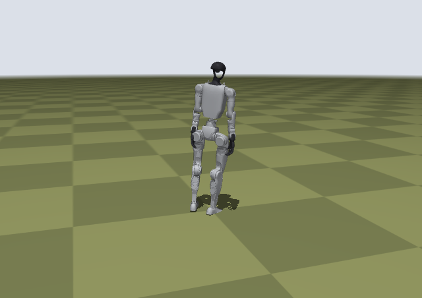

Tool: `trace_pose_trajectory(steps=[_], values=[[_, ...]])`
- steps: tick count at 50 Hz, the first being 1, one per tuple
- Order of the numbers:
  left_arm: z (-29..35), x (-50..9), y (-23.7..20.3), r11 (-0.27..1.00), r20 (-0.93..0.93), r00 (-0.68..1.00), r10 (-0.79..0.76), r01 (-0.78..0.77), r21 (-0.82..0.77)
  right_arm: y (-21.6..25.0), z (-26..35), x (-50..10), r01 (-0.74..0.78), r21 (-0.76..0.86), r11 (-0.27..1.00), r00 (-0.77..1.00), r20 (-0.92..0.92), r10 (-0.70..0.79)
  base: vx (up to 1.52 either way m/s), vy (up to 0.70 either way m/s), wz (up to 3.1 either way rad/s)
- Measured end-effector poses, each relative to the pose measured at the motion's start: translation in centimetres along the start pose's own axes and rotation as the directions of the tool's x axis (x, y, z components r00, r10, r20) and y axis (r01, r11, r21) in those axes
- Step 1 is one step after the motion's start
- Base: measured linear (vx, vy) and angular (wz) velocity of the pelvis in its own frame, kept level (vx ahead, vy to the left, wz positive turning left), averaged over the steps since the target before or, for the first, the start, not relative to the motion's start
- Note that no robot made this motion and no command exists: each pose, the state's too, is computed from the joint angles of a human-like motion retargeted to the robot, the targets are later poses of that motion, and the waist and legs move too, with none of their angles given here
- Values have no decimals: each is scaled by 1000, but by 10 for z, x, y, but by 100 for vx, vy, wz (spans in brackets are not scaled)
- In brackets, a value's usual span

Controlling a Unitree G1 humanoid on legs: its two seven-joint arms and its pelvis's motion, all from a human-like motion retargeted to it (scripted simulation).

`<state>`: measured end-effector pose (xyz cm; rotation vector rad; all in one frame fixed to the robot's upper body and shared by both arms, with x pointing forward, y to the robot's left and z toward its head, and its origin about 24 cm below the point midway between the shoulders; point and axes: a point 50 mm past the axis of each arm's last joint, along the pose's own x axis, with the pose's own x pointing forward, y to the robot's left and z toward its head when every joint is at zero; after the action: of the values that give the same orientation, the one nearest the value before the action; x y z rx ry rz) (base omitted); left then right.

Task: Upper body actions

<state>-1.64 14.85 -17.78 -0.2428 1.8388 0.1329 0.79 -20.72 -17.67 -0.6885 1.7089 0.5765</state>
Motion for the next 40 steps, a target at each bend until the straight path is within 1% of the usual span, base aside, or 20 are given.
trace_pose_trajectory(steps=[40], values=[[-1, 0, 0, 1000, -2, 1000, -1, 1, 1, 1, 0, 0, -2, -3, 1000, 1000, 1, 2, 0, 0, 0]])
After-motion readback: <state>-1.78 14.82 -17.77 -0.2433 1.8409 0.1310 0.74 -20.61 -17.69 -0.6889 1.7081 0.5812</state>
